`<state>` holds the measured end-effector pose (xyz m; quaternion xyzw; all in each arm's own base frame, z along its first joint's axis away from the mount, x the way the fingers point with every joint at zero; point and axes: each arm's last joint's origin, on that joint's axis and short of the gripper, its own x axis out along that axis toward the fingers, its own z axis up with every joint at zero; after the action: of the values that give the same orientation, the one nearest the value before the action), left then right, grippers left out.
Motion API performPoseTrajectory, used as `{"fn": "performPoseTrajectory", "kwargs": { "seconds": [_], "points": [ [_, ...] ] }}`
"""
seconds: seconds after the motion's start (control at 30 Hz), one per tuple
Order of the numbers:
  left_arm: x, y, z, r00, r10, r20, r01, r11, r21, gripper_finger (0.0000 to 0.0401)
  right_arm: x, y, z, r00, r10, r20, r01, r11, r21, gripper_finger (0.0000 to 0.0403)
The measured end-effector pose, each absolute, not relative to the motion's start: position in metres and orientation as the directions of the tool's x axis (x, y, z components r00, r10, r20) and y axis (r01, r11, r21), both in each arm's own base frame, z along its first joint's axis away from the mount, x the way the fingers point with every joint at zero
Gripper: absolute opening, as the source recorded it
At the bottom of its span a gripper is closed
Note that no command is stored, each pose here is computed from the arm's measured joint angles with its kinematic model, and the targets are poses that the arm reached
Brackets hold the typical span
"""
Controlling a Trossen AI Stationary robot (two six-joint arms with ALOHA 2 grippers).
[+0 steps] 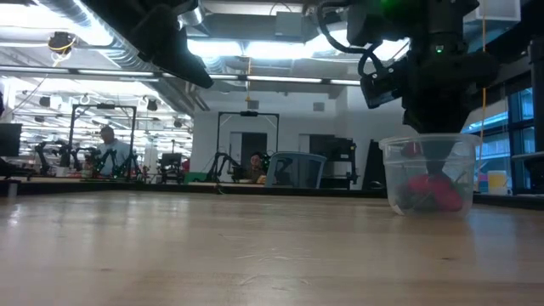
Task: Pick and placing Produce into tupperware
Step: Put the red cherry into the transparent bucket, then put the black cherry into the transparent bucket
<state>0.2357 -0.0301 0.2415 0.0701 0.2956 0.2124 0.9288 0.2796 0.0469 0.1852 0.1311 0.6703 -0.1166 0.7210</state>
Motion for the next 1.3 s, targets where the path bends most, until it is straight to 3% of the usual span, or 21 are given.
{"fn": "performPoseTrajectory", "kwargs": {
  "seconds": [0.53, 0.83, 1.03, 1.3],
  "points": [
    [0.236, -0.030, 0.241, 0.734, 0.436, -0.521, -0.352, 0.900, 0.257, 0.0208, 0.282, 0.047, 0.181, 0.069, 0.006, -0.998, 0.340, 0.940, 0.029, 0.0024],
    [0.236, -0.030, 0.241, 0.734, 0.436, -0.521, -0.352, 0.900, 0.257, 0.0208, 0.282, 0.047, 0.182, 0.066, 0.005, -0.998, 0.343, 0.939, 0.027, 0.0082],
    [0.236, -0.030, 0.241, 0.734, 0.435, -0.521, -0.351, 0.900, 0.258, 0.0208, 0.290, 0.048, 0.209, 0.062, -0.002, -0.998, 0.345, 0.938, 0.019, 0.0114],
    [0.233, -0.031, 0.236, 0.715, 0.387, -0.582, -0.318, 0.922, 0.222, 0.0208, 0.298, 0.044, 0.251, 0.110, -0.207, -0.972, 0.205, 0.962, -0.181, 0.0123]
  ]
}}
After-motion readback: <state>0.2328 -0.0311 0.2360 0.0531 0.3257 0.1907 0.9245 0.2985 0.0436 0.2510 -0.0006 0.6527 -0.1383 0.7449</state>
